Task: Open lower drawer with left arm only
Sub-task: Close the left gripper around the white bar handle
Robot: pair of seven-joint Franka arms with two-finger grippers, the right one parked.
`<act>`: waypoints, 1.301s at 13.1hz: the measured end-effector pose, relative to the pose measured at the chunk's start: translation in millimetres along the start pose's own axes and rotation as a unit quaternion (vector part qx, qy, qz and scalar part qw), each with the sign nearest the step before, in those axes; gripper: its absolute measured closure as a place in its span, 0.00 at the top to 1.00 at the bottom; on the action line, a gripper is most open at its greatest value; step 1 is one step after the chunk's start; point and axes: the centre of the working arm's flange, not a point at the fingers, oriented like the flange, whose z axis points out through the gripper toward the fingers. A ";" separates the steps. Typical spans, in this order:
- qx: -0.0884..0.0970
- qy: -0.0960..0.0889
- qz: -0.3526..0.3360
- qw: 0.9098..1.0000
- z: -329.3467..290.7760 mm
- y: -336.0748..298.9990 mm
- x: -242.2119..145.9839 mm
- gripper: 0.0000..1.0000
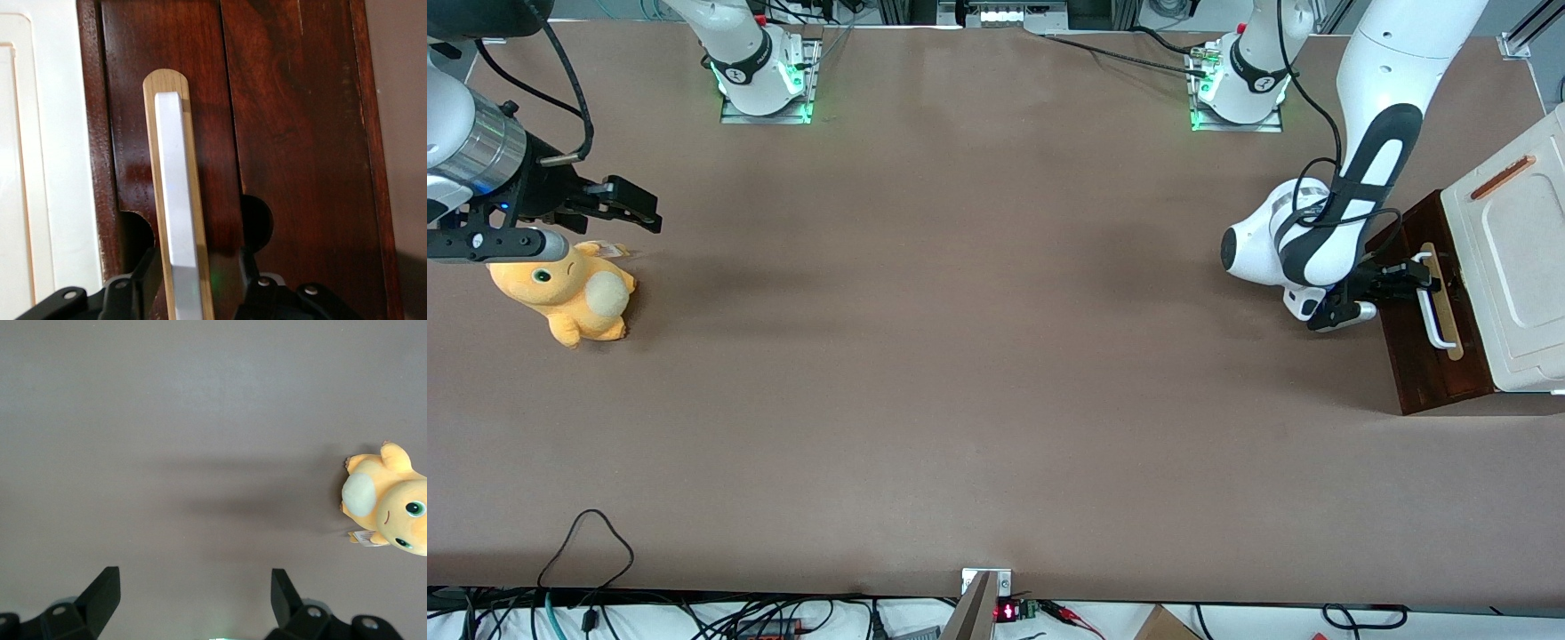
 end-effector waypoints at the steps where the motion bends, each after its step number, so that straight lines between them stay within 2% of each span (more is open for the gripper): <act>1: 0.000 0.000 0.000 1.000 0.0 0.0 0.0 0.50; 2: 0.000 0.000 -0.002 1.000 0.0 0.0 0.0 0.44; 9: 0.000 0.000 -0.007 1.000 0.0 0.0 0.0 0.42; 12: 0.000 0.000 -0.009 1.000 0.0 0.0 0.0 0.39; 13: 0.001 0.000 -0.010 1.000 0.1 -0.2 -0.1 0.34; 17: 0.003 -0.001 -0.014 1.000 0.6 -0.7 -0.3 0.31</act>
